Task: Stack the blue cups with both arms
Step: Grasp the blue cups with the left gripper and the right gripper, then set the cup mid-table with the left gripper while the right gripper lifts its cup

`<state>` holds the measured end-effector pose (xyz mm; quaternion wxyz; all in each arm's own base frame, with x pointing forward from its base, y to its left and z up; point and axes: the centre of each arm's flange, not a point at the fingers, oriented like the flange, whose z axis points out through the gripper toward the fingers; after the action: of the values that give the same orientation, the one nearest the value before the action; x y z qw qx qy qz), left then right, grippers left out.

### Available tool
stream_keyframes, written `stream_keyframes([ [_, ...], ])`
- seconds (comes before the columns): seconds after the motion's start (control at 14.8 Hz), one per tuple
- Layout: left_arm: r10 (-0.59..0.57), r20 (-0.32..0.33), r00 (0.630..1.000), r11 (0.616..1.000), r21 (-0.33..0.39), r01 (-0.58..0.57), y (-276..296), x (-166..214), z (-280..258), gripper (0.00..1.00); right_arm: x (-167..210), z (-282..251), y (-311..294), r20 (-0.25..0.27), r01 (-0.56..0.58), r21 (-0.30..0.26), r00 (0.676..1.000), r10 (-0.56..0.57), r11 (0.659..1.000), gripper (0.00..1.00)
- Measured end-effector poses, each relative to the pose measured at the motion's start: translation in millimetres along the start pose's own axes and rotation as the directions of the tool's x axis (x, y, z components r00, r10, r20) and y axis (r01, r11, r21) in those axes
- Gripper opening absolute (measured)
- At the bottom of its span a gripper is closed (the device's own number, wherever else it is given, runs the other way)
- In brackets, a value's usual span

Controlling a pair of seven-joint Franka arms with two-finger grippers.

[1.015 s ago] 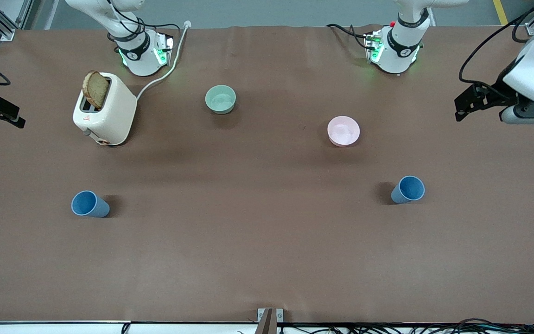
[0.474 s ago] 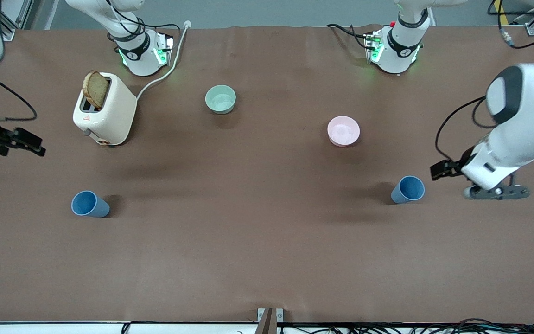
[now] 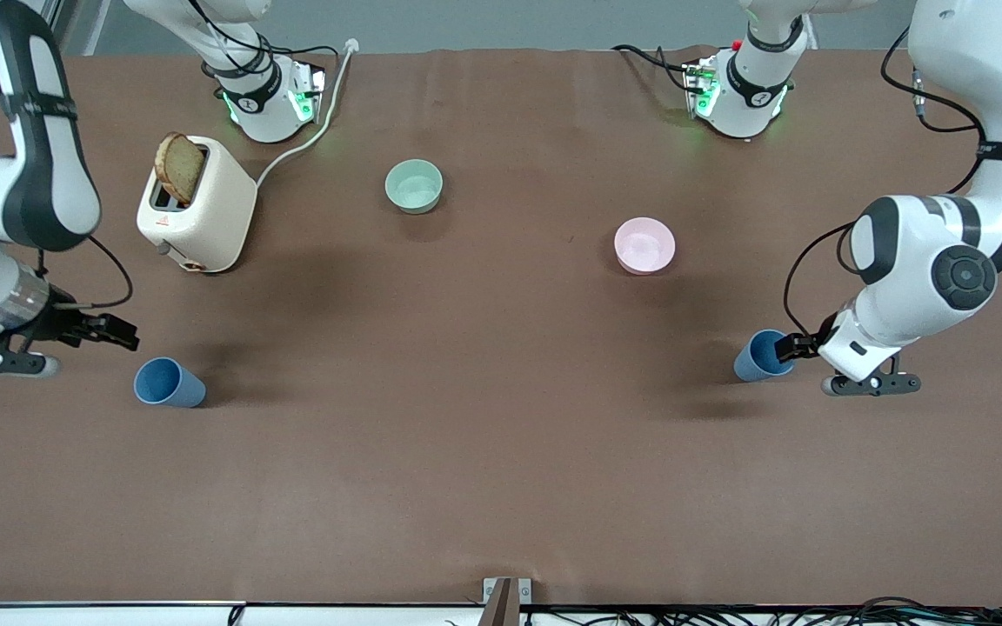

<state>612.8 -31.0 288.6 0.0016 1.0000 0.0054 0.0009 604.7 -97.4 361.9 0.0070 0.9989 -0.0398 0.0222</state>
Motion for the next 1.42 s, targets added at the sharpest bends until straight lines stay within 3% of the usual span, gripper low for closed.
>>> stream_keyframes([
  [0.27,0.002,0.040,0.999,1.000,-0.002,-0.002,1,-5,35,0.78,10,71,9,-0.010,-0.012,-0.012,1.000,0.011,1.000,0.99],
  [0.47,0.004,0.055,0.998,1.000,-0.002,-0.004,2,-9,43,0.66,12,101,11,-0.017,-0.013,-0.017,1.000,0.012,1.000,0.96],
  [0.88,0.024,0.044,0.999,1.000,-0.009,-0.023,15,-8,37,0.06,13,125,11,-0.006,-0.012,-0.020,1.000,0.012,1.000,0.37],
  [1.08,0.054,-0.012,0.998,0.998,-0.034,-0.055,52,-1,8,0.04,17,125,10,-0.009,-0.013,-0.018,1.000,0.013,1.000,0.08],
  [1.22,0.042,-0.052,0.998,0.997,-0.067,-0.045,100,1,-24,0.04,19,120,6,0.009,-0.009,-0.014,1.000,0.009,1.000,0.07],
  [1.42,-0.031,-0.049,0.998,0.993,-0.117,0.026,191,-10,-63,0.04,24,77,2,0.035,-0.004,-0.005,0.999,0.005,1.000,0.07],
])
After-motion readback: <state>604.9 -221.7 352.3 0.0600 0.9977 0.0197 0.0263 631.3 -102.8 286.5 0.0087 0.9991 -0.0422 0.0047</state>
